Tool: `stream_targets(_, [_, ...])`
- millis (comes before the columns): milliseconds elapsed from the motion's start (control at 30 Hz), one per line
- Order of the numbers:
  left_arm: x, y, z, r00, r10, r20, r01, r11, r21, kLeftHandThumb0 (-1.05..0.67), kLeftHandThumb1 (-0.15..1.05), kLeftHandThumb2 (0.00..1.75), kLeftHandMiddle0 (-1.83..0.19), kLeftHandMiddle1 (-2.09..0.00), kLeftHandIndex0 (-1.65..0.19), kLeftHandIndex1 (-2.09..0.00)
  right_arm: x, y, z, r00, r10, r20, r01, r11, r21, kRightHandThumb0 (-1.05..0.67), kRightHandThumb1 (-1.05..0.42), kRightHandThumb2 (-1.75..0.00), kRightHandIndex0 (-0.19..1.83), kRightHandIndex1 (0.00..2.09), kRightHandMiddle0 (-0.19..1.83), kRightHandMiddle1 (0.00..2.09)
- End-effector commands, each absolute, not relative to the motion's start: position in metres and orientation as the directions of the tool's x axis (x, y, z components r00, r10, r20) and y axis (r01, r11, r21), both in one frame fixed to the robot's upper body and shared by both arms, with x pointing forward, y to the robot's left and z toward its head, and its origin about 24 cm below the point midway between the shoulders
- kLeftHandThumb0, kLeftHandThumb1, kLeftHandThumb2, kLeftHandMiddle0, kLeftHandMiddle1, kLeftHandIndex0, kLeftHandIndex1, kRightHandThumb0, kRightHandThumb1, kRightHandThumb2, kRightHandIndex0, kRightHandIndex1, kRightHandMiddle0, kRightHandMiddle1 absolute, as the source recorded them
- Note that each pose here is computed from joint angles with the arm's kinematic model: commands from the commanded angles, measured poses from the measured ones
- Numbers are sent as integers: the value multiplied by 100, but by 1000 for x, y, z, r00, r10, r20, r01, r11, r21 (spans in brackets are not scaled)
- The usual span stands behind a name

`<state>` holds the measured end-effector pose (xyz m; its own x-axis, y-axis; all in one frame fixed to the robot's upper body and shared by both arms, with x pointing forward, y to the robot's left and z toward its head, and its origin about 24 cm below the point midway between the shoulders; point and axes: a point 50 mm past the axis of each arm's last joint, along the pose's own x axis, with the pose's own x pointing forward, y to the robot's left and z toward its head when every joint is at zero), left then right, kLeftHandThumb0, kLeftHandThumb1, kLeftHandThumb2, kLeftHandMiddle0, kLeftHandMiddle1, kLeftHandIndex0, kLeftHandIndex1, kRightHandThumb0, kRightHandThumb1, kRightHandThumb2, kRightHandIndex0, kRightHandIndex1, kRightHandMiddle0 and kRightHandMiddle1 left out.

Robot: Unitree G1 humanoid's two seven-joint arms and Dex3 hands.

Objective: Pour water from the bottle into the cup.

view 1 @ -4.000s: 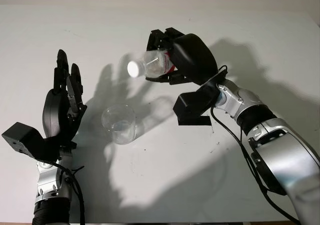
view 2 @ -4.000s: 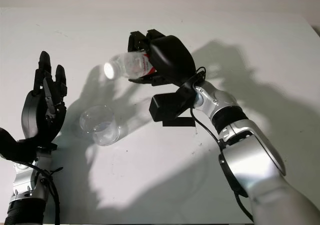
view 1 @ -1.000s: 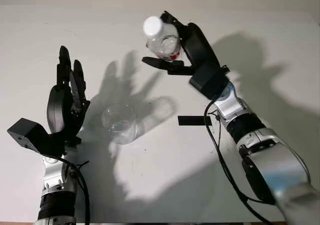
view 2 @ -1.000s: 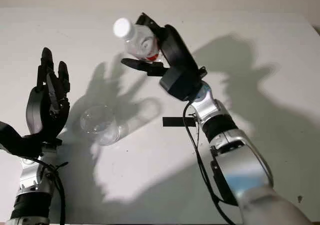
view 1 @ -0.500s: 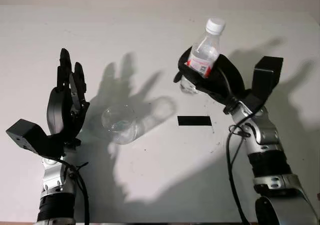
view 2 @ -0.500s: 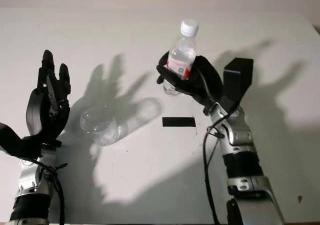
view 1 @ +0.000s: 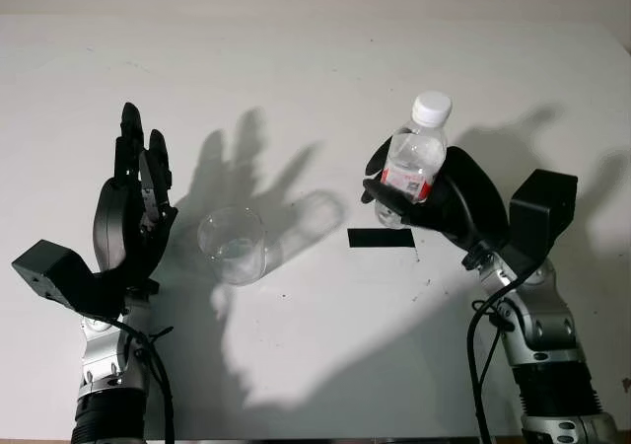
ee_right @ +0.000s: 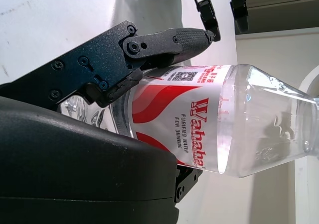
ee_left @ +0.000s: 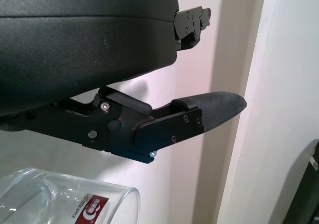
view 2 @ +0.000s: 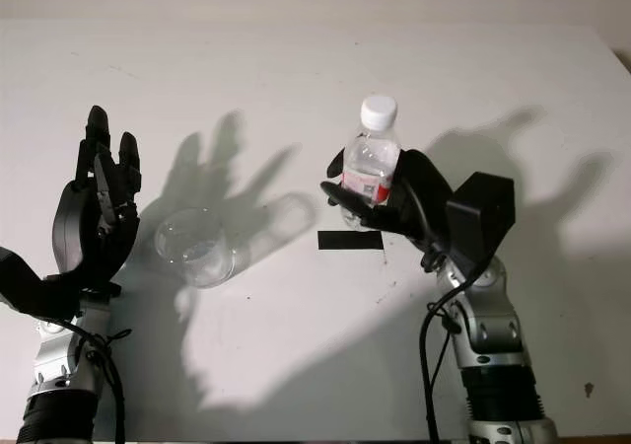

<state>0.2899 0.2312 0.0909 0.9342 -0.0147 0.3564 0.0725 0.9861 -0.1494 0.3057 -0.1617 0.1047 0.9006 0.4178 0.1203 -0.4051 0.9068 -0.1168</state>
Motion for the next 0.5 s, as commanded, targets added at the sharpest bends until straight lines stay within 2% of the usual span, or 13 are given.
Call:
stream_targets(0, [285, 232, 87, 939, -11, 344, 70, 985, -159, -71, 105, 68, 19, 0, 19, 0, 304, -160, 102, 902, 410, 133, -395, 910, -124, -44, -105, -48, 106, 209, 74, 209])
stream_targets(133, [285, 232, 87, 939, -9, 345, 69, 984, -162, -71, 105, 69, 19, 0, 19, 0, 304, -154, 91, 909, 403, 107, -389, 912, -128, -46, -105, -49, 102, 209, 67, 209])
stream_targets(467, [285, 234, 88, 937, -6, 350, 61, 987, -145, -71, 105, 70, 19, 0, 19, 0, 311, -147, 80, 926, 367, 88, -362, 930, -71, -49, -105, -50, 104, 209, 68, 209])
